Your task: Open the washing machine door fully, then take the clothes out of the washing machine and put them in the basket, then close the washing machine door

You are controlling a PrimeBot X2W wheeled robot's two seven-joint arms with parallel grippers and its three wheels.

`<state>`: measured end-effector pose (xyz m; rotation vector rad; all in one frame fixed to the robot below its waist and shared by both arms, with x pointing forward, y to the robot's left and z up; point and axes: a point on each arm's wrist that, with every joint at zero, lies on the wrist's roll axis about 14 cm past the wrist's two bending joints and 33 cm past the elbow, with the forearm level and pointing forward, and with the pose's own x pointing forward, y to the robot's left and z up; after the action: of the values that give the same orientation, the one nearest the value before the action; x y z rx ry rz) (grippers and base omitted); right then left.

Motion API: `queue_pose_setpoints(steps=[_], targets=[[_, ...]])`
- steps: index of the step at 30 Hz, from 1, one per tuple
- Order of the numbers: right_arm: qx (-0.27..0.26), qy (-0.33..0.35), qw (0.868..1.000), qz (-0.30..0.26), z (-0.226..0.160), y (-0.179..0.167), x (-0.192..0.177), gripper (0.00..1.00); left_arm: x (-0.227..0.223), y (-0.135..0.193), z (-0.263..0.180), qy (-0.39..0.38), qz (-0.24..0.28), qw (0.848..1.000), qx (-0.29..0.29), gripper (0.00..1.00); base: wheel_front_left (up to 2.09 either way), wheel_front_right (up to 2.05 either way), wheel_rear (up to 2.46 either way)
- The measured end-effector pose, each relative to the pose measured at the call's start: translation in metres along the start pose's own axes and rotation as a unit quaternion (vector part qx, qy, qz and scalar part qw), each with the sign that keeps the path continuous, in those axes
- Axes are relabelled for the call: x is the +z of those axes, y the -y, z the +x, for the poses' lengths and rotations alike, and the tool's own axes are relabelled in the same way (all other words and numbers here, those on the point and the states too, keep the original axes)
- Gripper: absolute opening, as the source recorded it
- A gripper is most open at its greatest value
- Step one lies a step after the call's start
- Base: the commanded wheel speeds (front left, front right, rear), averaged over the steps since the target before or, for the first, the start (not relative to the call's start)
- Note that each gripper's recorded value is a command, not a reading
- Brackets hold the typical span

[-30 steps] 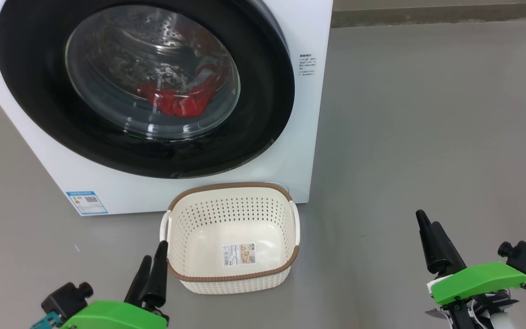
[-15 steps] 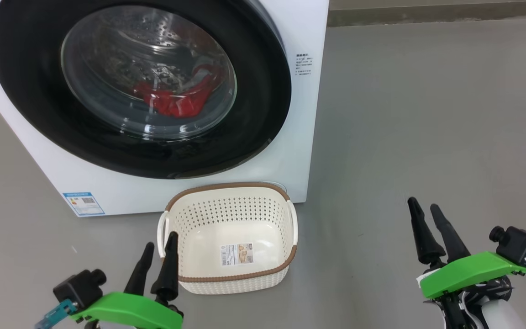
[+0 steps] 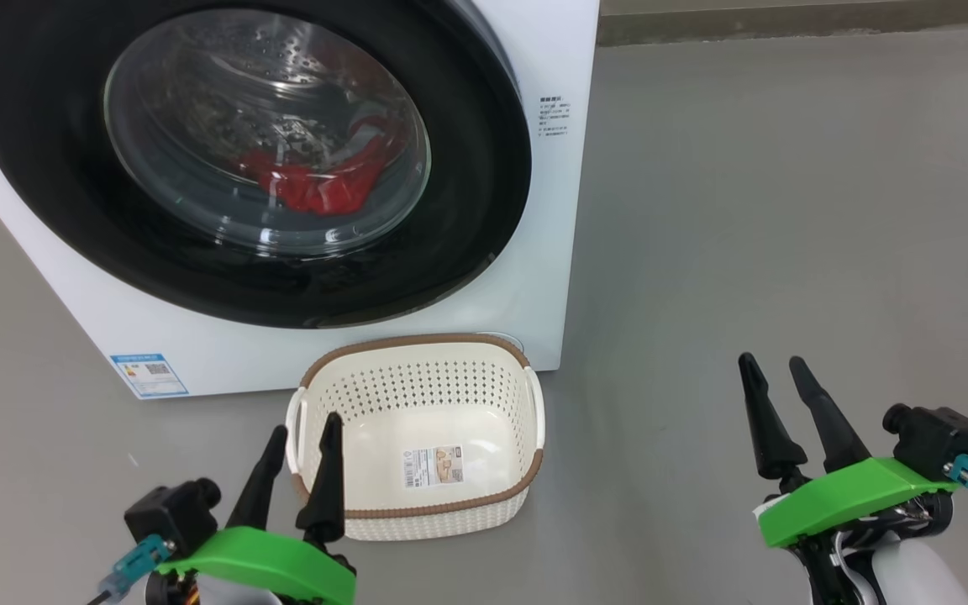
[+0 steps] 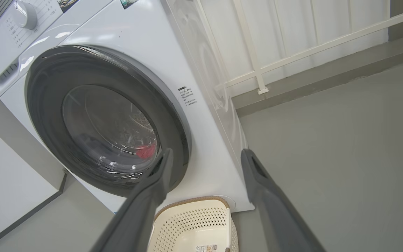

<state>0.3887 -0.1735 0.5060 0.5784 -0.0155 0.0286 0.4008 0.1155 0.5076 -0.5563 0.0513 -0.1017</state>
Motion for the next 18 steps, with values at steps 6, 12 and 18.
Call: queue_pose_setpoints(steps=[6,12,18], targets=[[0.019,0.006,0.999,-0.037,0.005,-0.01,0.003,1.0,0.007,0.009,0.004,0.015,0.031,0.999,-0.014,1.0,0.0,0.0,0.0],[0.033,0.014,0.996,-0.076,0.007,-0.018,0.006,1.0,0.008,0.017,0.003,0.024,0.067,0.997,-0.029,1.0,0.0,0.0,0.0],[0.046,0.023,0.992,-0.115,0.008,-0.024,0.009,1.0,0.016,0.025,0.006,0.041,0.102,0.993,-0.04,1.0,0.0,0.0,0.0]])
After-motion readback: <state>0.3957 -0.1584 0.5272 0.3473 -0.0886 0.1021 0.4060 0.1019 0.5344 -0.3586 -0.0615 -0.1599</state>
